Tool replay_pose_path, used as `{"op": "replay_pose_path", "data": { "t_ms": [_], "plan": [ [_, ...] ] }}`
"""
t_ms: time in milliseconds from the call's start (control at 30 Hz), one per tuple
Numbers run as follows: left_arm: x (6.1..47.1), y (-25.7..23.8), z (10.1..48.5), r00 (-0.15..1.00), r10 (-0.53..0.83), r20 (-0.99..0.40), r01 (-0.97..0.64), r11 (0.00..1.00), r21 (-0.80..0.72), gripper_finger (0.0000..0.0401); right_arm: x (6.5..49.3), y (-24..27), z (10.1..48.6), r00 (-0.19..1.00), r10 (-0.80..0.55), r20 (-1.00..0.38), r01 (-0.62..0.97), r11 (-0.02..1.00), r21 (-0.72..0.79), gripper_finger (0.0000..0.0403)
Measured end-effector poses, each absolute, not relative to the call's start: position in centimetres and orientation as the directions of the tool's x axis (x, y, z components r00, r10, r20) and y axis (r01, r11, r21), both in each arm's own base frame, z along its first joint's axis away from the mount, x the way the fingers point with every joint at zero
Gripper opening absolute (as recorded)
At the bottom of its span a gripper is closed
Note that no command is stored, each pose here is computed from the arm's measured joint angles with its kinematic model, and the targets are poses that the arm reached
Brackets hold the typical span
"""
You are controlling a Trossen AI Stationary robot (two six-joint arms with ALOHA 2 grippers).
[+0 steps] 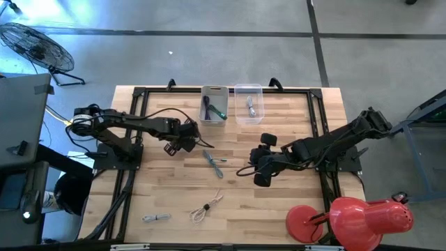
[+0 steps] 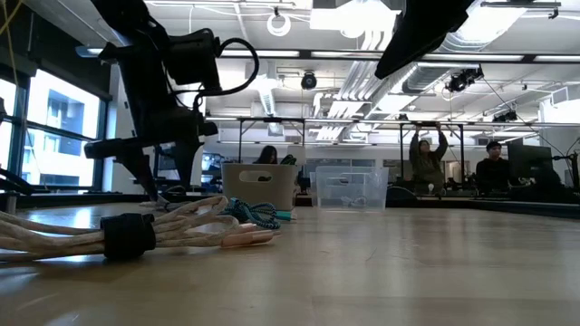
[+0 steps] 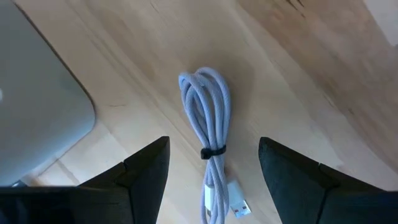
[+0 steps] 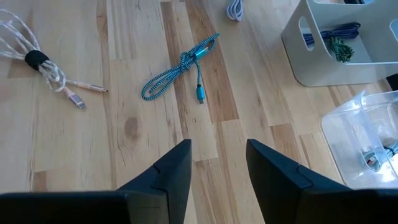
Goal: Pick & Place USB Port
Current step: Put the purple charger cable into the transparent bin
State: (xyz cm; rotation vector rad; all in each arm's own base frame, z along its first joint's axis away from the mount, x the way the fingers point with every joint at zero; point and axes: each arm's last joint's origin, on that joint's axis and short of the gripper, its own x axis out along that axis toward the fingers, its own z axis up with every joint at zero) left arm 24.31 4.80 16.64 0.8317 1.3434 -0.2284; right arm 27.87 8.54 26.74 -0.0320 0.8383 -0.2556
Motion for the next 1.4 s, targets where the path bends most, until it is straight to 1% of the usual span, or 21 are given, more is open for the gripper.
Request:
{"op": "replay_pose_path", "data": {
  "t_ms": [300,433,733,967,1033,1100,1167,1300,1333,1400],
  "plan": [
    [23.6,7.7,16.6,0.234,0.293,-0.927,0.448,0.814,0.370,0.0241,28.0,8.7,26.8,0.648,-0.197,-0.736,0.190,0.977,-0.094,0.0146],
    [23.5,8.5,16.6,0.265,0.226,-0.937,0.423,0.846,0.324,0.0241,28.0,8.7,26.8,0.648,-0.193,-0.737,0.188,0.978,-0.092,0.0145],
    [23.6,8.3,16.3,0.288,0.135,-0.948,0.459,0.849,0.261,0.0241,28.0,8.7,26.8,0.648,-0.194,-0.737,0.188,0.978,-0.092,0.0145],
    [24.1,8.5,14.4,0.211,0.114,-0.971,0.471,0.858,0.203,0.0240,28.0,8.7,26.8,0.648,-0.194,-0.736,0.188,0.978,-0.092,0.0145],
    [24.2,8.6,13.9,0.189,0.128,-0.974,0.480,0.853,0.205,0.0233,28.0,8.7,26.8,0.649,-0.194,-0.736,0.188,0.978,-0.092,0.0145],
    [24.2,8.6,13.7,0.170,0.144,-0.975,0.483,0.850,0.210,0.0210,28.0,8.7,26.8,0.651,-0.193,-0.734,0.189,0.978,-0.090,0.0145],
    [24.2,8.6,13.6,0.168,0.143,-0.975,0.488,0.848,0.208,0.0167,28.0,8.7,26.8,0.651,-0.193,-0.734,0.189,0.978,-0.090,0.0145],
    [24.1,8.5,13.6,0.161,0.143,-0.977,0.505,0.838,0.206,0.0040,28.0,8.7,26.8,0.653,-0.193,-0.732,0.189,0.978,-0.089,0.0145],
    [24.3,8.6,13.6,0.171,0.158,-0.972,0.500,0.836,0.224,0.0026,28.0,8.7,26.8,0.653,-0.193,-0.732,0.189,0.978,-0.089,0.0145],
    [24.5,8.8,13.6,0.188,0.190,-0.963,0.488,0.833,0.260,0.0027,28.0,8.7,26.8,0.653,-0.193,-0.732,0.189,0.978,-0.089,0.0145]
  ]
}}
